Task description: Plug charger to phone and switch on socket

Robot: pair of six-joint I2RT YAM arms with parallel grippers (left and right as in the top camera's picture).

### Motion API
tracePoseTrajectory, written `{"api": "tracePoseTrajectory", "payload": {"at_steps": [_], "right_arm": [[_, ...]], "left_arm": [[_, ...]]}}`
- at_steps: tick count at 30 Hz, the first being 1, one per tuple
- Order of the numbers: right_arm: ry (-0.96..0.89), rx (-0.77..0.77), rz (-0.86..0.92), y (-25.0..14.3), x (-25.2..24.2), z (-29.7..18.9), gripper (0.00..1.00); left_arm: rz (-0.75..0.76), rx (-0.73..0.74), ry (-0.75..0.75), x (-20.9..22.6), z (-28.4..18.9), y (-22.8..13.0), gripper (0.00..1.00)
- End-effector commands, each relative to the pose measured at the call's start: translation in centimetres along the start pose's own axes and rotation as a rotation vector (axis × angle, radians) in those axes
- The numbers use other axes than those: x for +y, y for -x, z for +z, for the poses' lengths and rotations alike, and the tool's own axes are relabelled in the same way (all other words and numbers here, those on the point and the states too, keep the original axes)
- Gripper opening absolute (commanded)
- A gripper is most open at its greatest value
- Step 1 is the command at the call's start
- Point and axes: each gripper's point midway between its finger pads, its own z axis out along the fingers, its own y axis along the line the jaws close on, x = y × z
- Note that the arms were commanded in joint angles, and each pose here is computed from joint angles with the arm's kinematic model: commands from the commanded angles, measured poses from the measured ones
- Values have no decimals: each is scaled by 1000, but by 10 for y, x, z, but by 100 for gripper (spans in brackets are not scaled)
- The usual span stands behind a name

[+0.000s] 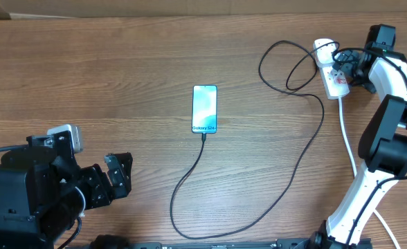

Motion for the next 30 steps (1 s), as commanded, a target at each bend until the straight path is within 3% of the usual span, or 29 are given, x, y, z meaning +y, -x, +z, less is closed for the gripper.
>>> {"api": "tracePoseTrajectory", "payload": {"at_steps": [1,30], "right_arm": [[115,79,-59,-23,32,6,100],[156,95,-73,-27,39,5,100]], "left_arm": [[-5,3,16,2,2,0,100],[-5,3,16,2,2,0,99]]}}
